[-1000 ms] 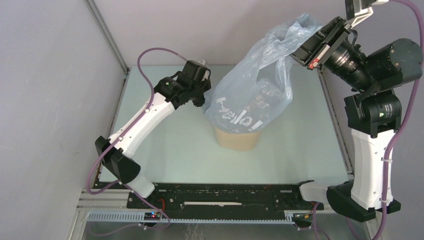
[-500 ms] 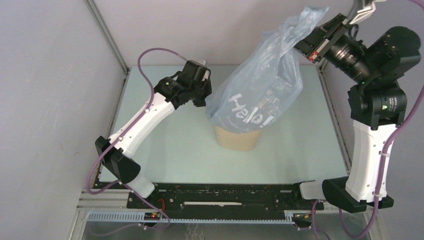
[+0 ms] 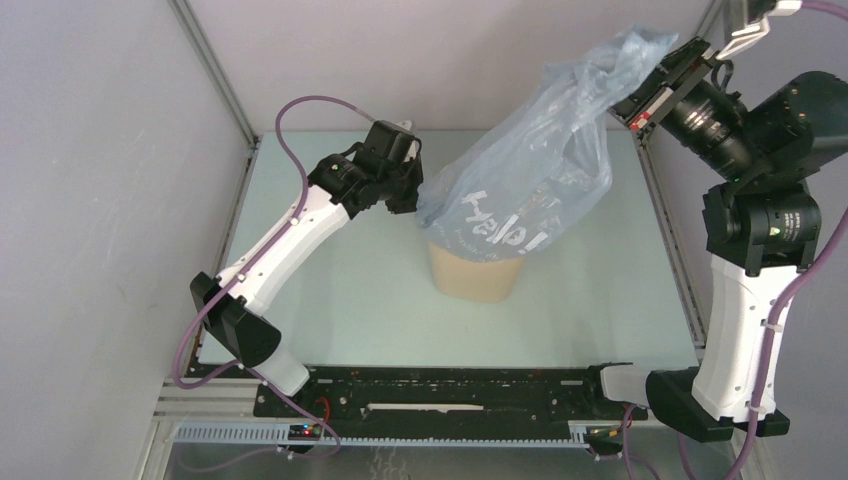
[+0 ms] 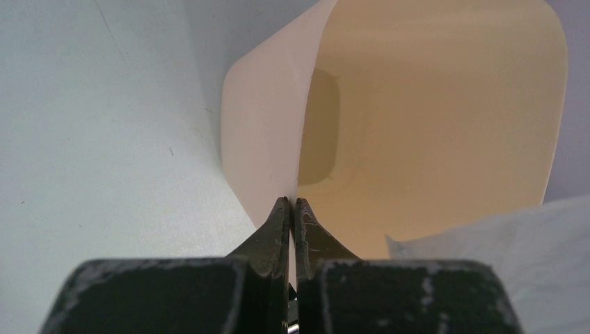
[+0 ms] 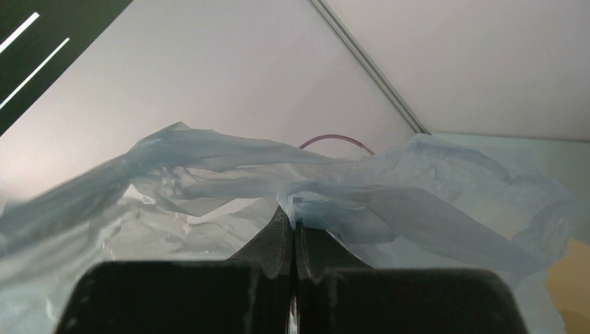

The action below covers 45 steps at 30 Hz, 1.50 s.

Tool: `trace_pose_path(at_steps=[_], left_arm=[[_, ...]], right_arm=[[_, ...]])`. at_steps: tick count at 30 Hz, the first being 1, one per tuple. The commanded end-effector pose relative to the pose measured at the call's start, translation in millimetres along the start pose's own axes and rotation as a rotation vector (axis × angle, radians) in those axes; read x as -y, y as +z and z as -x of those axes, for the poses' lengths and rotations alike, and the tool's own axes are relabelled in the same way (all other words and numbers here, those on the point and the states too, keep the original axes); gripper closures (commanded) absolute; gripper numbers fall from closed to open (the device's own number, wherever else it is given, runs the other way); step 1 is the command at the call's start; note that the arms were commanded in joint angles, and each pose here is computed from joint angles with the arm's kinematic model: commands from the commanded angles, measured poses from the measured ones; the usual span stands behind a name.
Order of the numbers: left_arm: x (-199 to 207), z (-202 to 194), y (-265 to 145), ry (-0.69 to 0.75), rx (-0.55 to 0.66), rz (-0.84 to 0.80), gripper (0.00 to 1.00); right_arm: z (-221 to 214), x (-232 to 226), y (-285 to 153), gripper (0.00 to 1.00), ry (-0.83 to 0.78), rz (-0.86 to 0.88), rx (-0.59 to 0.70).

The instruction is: Put the trash bags into the trash bin

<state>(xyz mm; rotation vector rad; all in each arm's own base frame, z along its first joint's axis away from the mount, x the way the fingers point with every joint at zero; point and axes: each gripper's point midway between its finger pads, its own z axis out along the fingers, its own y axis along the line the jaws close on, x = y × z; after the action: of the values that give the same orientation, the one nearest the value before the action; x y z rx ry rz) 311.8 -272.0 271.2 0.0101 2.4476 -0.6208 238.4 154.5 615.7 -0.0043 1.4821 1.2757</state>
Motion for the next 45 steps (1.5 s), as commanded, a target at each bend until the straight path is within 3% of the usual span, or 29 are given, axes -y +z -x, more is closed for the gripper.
trace_pose_path(at_steps=[1, 8, 17, 23, 32, 45], left_arm=[[28.1, 15.7, -16.9, -0.020, 0.056, -0.114, 0.98], [28.5, 17.4, -16.5, -0.031, 0.063, -0.114, 0.99], [26.3, 17.4, -13.8, -0.037, 0.065, -0.100, 0.99], [31.2, 20.8, -14.7, -0.045, 0.068, -0.115, 0.98], [38.3, 23.4, -15.9, -0.048, 0.072, -0.147, 0.96], [32.7, 17.7, -13.6, -0.050, 0.067, -0.135, 0.94]], right_arm=[[-5.6, 26.1, 0.7, 1.00, -0.078, -0.091, -0.004], [16.6, 25.0, -16.8, 1.00, -0.227, -0.204, 0.046], [30.1, 11.0, -33.7, 1.00, -0.251, -0.194, 0.117], [17.0, 30.9, -20.6, 1.00, -0.185, -0.196, 0.052], [-24.8, 29.9, 34.0, 1.00, -0.114, -0.119, -0.064], [-21.9, -34.0, 81.8, 1.00, 0.006, 0.117, -0.057]])
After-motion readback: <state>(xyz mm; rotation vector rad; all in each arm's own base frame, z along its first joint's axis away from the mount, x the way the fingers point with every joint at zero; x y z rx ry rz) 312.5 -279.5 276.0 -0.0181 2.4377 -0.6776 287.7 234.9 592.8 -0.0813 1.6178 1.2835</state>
